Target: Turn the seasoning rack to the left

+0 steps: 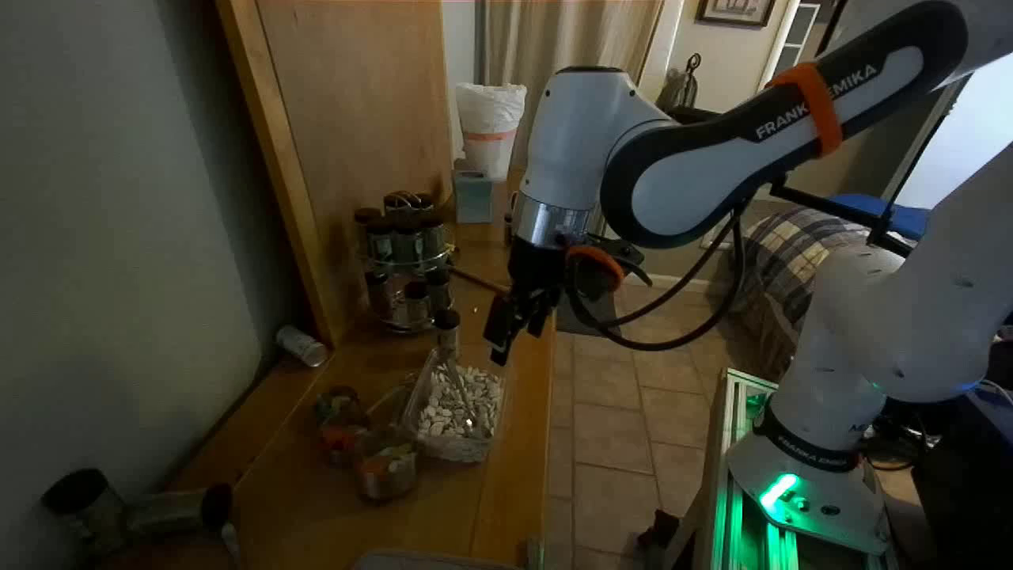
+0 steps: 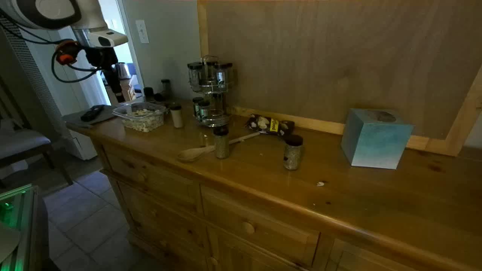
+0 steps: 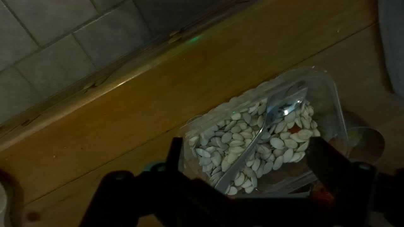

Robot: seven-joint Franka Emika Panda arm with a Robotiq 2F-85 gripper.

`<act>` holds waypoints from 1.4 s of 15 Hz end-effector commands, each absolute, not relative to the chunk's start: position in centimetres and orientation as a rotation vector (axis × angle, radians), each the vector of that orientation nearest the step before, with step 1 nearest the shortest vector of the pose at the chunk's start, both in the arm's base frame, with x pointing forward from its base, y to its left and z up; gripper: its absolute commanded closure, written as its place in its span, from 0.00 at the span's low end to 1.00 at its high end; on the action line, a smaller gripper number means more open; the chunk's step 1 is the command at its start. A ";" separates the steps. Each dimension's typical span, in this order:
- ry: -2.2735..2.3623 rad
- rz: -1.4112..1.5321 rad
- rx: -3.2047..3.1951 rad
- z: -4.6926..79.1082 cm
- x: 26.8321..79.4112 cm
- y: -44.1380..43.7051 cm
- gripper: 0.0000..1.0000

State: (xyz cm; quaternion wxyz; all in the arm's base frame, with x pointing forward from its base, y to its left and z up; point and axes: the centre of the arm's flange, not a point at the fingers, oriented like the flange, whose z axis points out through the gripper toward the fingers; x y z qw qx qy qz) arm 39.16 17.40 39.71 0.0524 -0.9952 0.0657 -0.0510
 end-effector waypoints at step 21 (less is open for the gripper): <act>0.209 -0.175 -3.014 40.5 39.3 16.6 0.00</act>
